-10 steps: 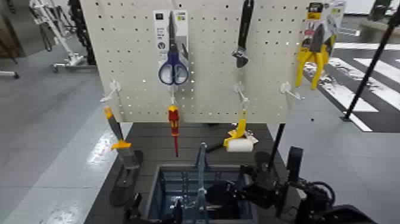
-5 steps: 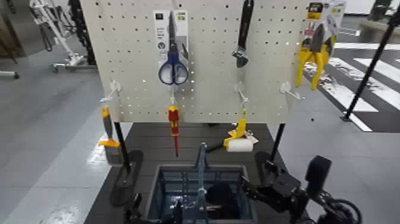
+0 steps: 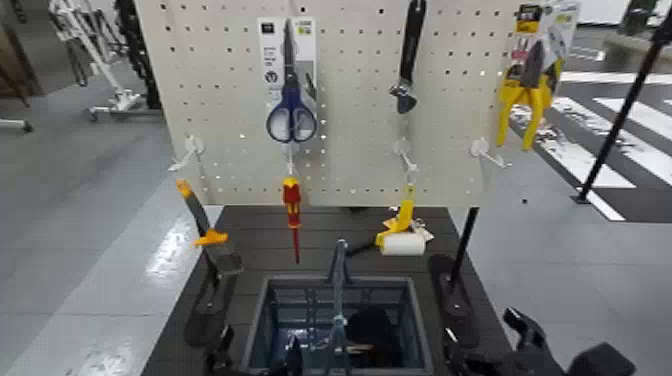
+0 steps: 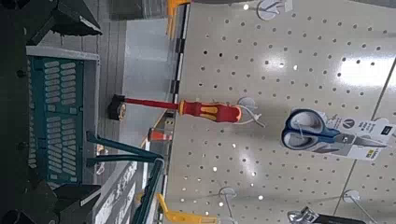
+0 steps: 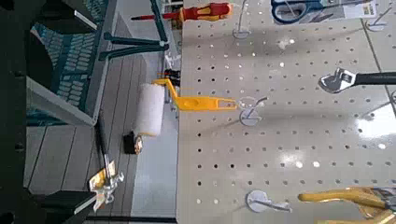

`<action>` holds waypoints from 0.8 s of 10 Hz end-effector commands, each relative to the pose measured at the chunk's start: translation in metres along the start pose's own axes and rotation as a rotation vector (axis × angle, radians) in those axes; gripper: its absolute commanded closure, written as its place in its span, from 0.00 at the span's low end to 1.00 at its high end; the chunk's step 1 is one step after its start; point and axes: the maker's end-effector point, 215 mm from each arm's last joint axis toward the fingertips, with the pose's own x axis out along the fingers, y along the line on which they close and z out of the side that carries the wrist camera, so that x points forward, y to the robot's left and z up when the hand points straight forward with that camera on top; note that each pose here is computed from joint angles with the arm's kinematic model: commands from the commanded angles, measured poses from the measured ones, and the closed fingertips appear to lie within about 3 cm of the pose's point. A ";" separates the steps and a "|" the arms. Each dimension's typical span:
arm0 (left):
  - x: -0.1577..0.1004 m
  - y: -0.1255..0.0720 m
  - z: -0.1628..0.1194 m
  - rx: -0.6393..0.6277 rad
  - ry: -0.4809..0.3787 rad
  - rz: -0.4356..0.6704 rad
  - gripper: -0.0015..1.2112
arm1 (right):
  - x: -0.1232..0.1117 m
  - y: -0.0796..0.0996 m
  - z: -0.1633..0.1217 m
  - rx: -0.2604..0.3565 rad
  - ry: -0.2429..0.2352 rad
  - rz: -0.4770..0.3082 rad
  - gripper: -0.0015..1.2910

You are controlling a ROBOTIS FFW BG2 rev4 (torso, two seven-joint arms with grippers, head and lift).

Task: Put the red colored gloves into the crate.

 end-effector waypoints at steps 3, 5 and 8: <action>-0.003 0.007 0.003 0.004 -0.005 0.016 0.09 | -0.029 0.008 -0.002 -0.050 0.025 -0.048 0.06; -0.005 0.010 0.004 0.007 -0.006 0.020 0.09 | -0.030 0.010 0.002 -0.084 0.015 -0.047 0.07; -0.005 0.010 0.004 0.007 -0.006 0.020 0.09 | -0.029 0.011 0.002 -0.093 0.019 -0.052 0.08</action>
